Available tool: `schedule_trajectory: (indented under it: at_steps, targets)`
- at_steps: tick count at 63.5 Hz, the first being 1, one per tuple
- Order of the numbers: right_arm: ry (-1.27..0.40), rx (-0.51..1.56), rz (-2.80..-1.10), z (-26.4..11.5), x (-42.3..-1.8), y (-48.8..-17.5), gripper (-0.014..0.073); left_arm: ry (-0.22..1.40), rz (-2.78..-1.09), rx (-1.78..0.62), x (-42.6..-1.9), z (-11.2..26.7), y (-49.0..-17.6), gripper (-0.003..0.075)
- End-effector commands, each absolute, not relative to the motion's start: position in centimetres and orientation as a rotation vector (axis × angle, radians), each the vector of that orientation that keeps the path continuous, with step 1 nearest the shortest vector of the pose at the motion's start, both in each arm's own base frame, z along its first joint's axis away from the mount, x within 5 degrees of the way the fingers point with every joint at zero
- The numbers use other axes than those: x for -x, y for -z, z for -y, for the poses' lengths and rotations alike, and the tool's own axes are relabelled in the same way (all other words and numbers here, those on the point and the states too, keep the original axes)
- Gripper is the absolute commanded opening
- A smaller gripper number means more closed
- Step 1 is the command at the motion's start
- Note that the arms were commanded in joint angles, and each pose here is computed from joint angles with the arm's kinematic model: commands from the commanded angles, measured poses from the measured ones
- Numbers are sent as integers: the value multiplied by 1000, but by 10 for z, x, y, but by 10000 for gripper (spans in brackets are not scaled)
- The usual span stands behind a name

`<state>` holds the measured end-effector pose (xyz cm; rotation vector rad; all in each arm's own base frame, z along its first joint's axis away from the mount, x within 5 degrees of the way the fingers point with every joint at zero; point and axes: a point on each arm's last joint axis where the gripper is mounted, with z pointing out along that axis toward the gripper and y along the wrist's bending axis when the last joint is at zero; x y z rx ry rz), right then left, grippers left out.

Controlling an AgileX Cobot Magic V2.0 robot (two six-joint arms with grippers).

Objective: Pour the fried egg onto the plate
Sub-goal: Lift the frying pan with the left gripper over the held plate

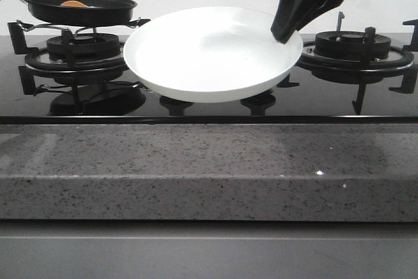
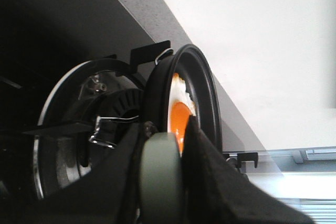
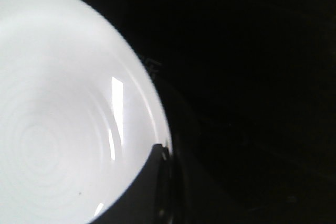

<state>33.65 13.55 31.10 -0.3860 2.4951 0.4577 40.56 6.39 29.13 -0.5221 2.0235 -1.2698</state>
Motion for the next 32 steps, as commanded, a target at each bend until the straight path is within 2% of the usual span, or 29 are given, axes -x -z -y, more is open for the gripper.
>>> schedule_trajectory:
  at_steps: [1, 18, 32]
  targets:
    - [-478, 370, -2375, -134, -331, -341, -68, 1323, -1889, 434, -393, -61, -338, -20]
    - [-478, 370, -2375, -134, -331, -341, -68, 1259, -1842, 272, -372, -47, -375, -20]
    - [-478, 370, -2375, -134, -331, -341, -68, 1205, -1808, 78, -351, -20, -404, -20]
